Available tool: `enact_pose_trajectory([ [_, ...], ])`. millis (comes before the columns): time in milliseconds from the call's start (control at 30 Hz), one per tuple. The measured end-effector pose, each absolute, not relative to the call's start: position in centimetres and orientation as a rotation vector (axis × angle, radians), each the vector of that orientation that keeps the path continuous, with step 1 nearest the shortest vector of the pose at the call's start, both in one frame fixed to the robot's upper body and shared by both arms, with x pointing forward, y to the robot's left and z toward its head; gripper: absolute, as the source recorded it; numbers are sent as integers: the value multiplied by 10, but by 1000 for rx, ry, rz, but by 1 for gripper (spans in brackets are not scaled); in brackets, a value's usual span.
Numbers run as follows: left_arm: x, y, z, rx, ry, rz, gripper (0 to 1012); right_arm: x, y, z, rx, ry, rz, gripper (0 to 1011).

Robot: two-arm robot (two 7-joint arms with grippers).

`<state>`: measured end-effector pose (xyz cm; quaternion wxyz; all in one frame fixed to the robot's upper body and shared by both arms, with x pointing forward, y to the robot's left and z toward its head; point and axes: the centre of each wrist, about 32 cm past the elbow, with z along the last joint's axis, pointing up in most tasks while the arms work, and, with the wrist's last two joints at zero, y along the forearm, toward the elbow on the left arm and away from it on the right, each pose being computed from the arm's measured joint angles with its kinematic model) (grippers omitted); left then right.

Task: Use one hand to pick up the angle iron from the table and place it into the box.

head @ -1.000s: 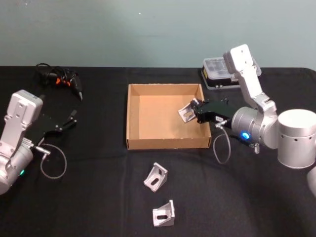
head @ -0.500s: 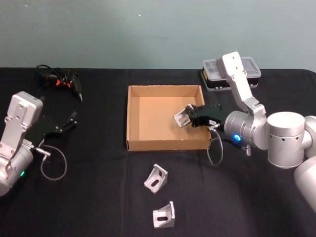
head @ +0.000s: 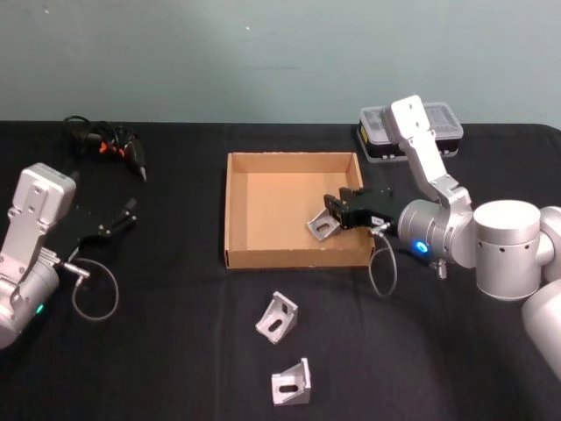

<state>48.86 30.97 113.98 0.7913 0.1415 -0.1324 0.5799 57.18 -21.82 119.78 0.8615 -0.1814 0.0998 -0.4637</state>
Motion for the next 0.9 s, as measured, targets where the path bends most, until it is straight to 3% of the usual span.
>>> enact_pose_trajectory([
  [567, 489, 310, 1140, 304, -285, 1248, 1000, 547, -225, 1215, -332, 140, -948, 831],
  [767, 489, 310, 1140, 304, -285, 1248, 1000, 522, -232, 1230, -312, 102, -909, 978],
  [900, 489, 310, 1140, 305, -285, 1248, 1000, 507, -236, 1240, -308, 85, -855, 1003],
])
